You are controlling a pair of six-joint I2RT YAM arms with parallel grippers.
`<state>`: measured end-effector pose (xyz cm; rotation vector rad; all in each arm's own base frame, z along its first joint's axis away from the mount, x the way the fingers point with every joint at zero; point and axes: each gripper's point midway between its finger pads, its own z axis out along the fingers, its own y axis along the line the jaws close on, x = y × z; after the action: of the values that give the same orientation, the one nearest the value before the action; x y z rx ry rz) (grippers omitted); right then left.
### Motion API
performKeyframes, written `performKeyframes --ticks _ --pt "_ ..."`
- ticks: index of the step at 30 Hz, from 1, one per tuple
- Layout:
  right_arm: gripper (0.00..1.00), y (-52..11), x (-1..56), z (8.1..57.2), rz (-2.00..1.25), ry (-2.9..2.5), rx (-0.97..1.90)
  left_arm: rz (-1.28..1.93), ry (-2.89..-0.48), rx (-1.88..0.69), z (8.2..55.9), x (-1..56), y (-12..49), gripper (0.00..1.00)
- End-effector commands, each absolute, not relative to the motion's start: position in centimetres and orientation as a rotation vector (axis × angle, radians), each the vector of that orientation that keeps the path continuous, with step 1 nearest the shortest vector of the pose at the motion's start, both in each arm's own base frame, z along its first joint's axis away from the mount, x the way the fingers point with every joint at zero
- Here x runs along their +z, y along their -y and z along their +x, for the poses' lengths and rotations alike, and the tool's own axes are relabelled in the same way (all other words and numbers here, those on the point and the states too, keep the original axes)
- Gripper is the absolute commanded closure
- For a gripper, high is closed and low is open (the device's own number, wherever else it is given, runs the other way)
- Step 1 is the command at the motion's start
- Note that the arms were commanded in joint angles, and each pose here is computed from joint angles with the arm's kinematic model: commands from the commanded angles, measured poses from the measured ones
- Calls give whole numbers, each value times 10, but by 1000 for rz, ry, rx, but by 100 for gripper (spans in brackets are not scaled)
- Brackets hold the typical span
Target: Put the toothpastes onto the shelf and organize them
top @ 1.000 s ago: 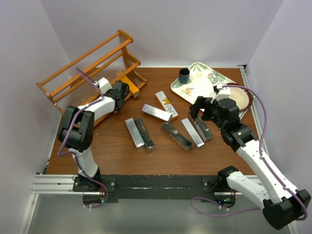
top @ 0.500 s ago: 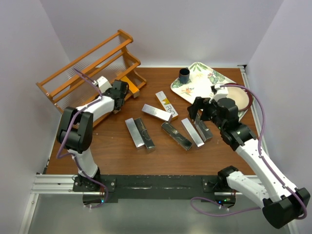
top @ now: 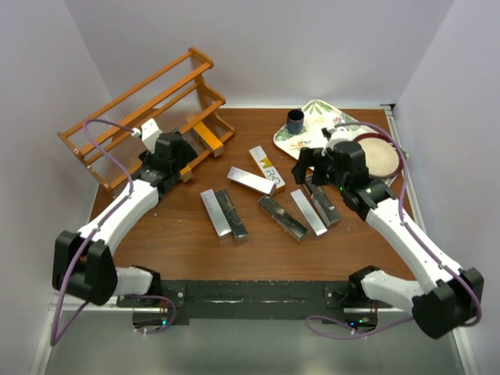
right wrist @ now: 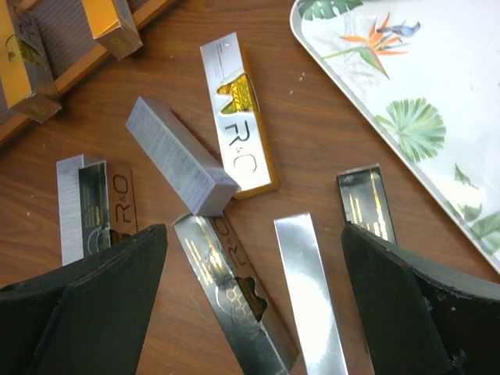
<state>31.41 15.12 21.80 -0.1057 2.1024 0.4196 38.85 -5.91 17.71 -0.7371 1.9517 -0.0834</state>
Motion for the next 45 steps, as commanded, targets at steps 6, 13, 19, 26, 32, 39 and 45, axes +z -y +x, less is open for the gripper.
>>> performKeyframes --ticks 6,13,19,26,32,39,45 --pt "1 -178 210 367 -242 -2237 358 -169 -1851 -291 334 260 89 2" --pt "1 -202 192 412 -283 -2313 339 115 -1652 -321 296 275 96 0" --pt "1 -236 150 443 -400 -2412 261 190 -1636 -375 281 260 105 0" --pt "2 -261 98 473 -447 -2502 192 238 -1613 -411 278 262 115 0" --pt "5 -282 63 487 -479 -2527 186 258 -1620 -415 277 258 118 1" --pt "15 -280 38 485 -477 -2557 135 277 -1621 -428 275 256 122 1" --pt "42 -274 44 483 -466 -2534 114 284 -1617 -433 274 256 124 2"
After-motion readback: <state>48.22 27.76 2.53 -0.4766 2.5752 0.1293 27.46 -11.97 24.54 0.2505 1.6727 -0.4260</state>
